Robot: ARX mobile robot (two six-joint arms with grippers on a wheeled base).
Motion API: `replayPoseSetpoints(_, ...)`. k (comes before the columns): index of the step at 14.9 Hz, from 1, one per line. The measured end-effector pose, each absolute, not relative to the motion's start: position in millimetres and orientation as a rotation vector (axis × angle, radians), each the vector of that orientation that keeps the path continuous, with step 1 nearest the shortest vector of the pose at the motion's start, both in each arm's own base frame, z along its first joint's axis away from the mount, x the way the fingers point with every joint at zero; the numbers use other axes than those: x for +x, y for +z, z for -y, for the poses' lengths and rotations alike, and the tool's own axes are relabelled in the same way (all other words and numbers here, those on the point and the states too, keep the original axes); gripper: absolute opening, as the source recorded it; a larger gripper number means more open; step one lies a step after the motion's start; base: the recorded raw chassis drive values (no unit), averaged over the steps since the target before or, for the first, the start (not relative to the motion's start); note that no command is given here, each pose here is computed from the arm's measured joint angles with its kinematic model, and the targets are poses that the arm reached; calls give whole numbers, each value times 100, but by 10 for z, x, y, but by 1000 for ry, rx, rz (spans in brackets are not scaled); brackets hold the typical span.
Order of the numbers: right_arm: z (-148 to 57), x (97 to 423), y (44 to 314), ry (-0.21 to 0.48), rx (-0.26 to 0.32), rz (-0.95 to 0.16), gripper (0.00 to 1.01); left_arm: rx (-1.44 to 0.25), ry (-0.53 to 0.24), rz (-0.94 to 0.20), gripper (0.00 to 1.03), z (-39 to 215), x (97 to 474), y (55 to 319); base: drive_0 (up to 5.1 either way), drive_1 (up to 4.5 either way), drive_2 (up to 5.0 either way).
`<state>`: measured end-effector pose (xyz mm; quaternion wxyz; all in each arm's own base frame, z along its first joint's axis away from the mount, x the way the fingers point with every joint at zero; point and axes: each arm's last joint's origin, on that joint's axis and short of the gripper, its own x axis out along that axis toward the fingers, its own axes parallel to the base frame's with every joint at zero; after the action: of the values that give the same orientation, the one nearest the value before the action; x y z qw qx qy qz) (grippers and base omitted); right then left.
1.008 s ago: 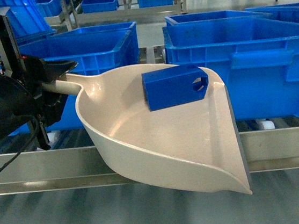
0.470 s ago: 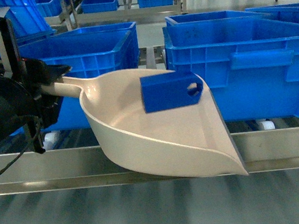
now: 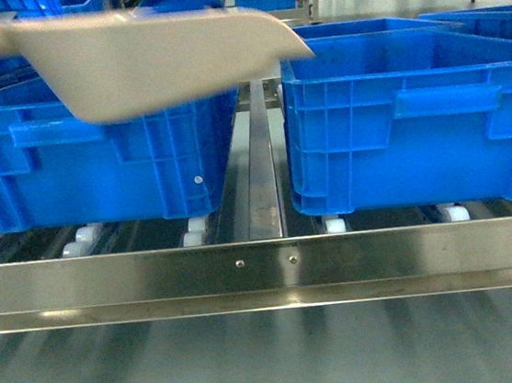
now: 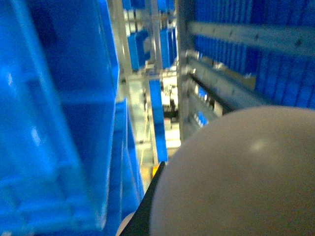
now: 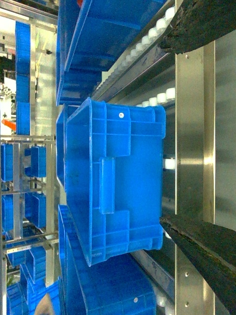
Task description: Place part in tray to right shelf
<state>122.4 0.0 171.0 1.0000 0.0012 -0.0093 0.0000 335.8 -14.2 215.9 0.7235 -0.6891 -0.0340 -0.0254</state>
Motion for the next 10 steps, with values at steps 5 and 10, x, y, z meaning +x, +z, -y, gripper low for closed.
replayPoseSetpoints(5,0,1224,1709,0,2,18,98,-1245,444,292,13,-401,3963,2838,0,0,0)
replayPoseSetpoints(10,0,1224,1709,0,2,18,98,-799,514,321,13,-31,4139,3243,0,0,0)
